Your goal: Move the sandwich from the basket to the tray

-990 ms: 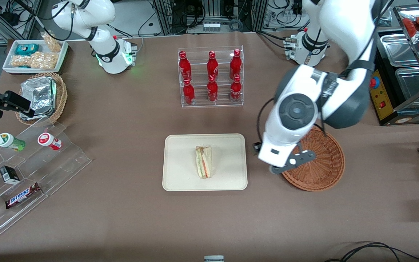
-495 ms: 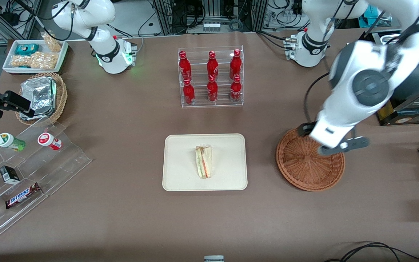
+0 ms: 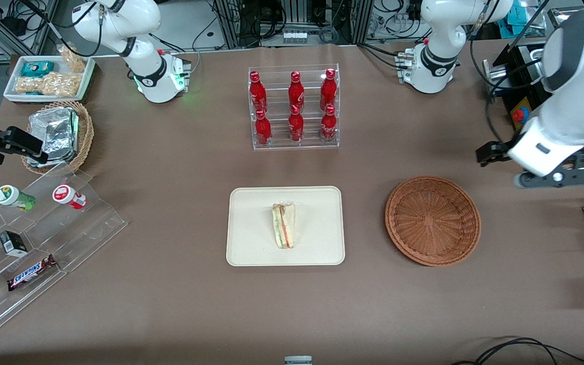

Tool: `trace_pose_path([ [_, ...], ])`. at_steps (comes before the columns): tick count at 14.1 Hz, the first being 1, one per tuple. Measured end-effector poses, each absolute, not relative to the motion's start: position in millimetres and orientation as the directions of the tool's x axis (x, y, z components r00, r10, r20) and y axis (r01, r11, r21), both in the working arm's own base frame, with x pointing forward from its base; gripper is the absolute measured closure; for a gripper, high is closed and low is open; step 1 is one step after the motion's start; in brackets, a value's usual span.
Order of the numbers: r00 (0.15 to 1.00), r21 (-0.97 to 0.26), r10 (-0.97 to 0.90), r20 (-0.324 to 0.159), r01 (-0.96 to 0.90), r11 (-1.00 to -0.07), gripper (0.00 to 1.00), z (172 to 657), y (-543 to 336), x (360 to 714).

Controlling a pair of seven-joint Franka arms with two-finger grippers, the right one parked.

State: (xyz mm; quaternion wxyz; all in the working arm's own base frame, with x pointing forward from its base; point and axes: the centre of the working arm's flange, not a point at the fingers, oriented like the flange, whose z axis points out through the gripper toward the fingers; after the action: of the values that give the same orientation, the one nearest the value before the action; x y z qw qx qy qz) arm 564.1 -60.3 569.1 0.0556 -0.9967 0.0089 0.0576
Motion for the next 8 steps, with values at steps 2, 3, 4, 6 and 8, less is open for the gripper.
trace_pose_path([
  [2, 0.995, -0.108, -0.014, -0.100, -0.025, -0.994, 0.00, 579, -46, 562],
  [3, 0.996, -0.099, -0.009, -0.089, -0.018, -0.995, 0.00, 585, -40, 561],
  [4, 0.997, -0.075, -0.001, -0.074, -0.006, -0.997, 0.00, 590, -36, 560],
  [6, 0.999, -0.034, 0.019, -0.040, 0.018, -0.999, 0.00, 601, -24, 560],
  [8, 1.000, -0.021, 0.014, -0.020, 0.014, -1.000, 0.00, 606, -11, 560],
])
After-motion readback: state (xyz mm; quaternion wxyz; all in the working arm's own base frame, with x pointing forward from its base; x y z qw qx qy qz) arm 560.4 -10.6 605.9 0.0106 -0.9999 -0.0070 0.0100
